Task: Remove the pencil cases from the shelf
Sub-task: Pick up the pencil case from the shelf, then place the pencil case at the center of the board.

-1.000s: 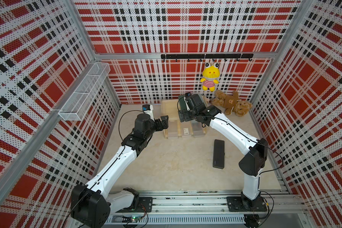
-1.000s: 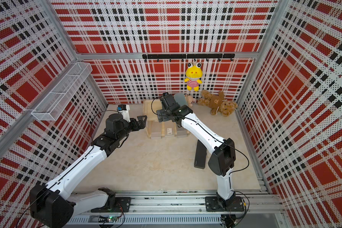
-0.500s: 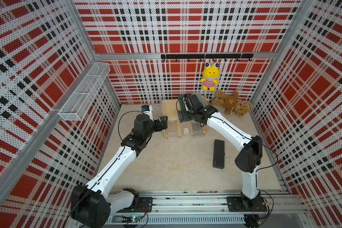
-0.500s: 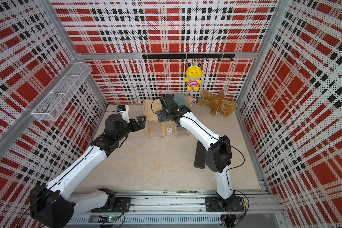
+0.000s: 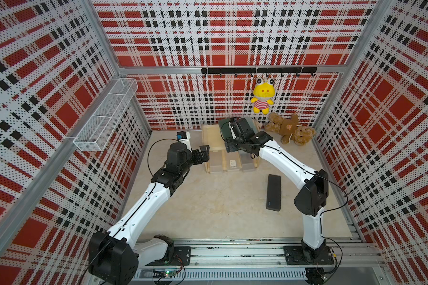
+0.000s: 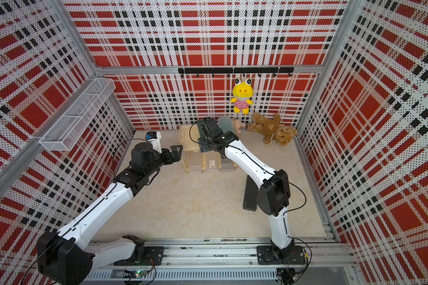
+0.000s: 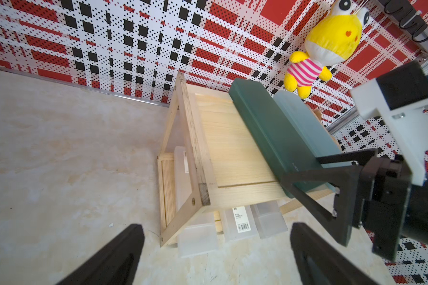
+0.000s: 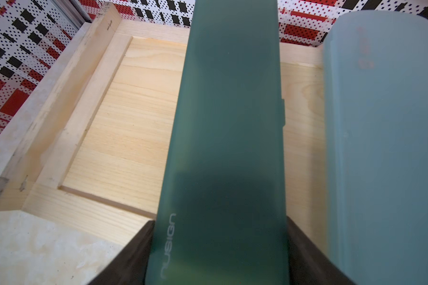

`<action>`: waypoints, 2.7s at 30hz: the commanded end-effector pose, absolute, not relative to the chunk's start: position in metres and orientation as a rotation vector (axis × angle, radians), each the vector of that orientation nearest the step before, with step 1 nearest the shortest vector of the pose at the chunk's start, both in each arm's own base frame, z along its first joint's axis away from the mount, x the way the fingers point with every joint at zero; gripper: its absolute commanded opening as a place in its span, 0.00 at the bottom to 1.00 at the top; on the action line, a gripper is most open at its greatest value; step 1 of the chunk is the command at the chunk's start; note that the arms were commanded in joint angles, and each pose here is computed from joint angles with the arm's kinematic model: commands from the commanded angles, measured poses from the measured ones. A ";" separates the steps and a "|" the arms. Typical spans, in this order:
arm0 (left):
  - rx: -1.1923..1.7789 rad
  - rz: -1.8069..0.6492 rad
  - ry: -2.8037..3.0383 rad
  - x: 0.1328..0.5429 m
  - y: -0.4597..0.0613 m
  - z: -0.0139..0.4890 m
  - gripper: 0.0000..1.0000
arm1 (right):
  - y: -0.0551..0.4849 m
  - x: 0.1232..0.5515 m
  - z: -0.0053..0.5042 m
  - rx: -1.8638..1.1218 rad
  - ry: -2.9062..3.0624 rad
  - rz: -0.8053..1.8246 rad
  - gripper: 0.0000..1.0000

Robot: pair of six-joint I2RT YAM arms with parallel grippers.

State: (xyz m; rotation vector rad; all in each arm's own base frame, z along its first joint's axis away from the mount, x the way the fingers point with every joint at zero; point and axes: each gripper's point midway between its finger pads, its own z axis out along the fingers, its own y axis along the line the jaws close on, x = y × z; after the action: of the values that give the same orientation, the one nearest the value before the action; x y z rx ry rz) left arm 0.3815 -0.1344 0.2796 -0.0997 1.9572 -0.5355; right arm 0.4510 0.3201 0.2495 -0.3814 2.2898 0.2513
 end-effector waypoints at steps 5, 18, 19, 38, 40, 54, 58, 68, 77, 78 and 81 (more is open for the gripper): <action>-0.101 -0.557 1.918 0.381 -0.133 0.292 0.99 | 0.318 0.439 0.263 -0.363 2.271 0.284 0.39; -0.102 -0.587 1.894 0.379 -0.138 0.302 0.99 | 0.306 0.337 0.330 -0.347 2.146 0.362 0.41; -0.101 -0.590 1.892 0.379 -0.139 0.304 0.99 | 0.302 0.328 0.332 -0.336 2.146 0.374 0.41; -0.074 -0.626 1.879 0.362 -0.156 0.309 0.99 | 0.240 0.166 0.213 -0.098 2.429 0.447 0.42; -0.070 -0.628 1.880 0.361 -0.158 0.308 0.99 | 0.234 0.163 0.194 -0.077 2.456 0.421 0.42; -0.060 -0.614 1.920 0.370 -0.168 0.293 0.99 | 0.213 0.163 0.125 0.026 2.553 0.369 0.43; -0.057 -0.608 1.924 0.373 -0.170 0.291 0.99 | 0.209 0.171 0.114 0.051 2.566 0.349 0.45; -0.051 -0.610 1.920 0.377 -0.173 0.294 0.99 | 0.210 0.188 0.081 0.060 2.611 0.336 0.46; -0.052 -0.617 1.923 0.384 -0.179 0.293 0.99 | 0.201 0.194 0.047 0.078 2.683 0.293 0.50; -0.049 -0.617 1.922 0.384 -0.180 0.294 0.99 | 0.200 0.194 0.045 0.076 2.687 0.287 0.51; -0.049 -0.610 1.917 0.385 -0.179 0.292 0.99 | 0.200 0.195 0.037 0.061 2.695 0.263 0.55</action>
State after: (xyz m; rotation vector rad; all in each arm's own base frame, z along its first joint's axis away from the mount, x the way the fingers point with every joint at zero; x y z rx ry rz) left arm 0.3803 -0.1759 0.2743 -0.0548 1.9735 -0.6037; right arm 0.1981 0.1986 0.0470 0.0849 2.6628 0.2621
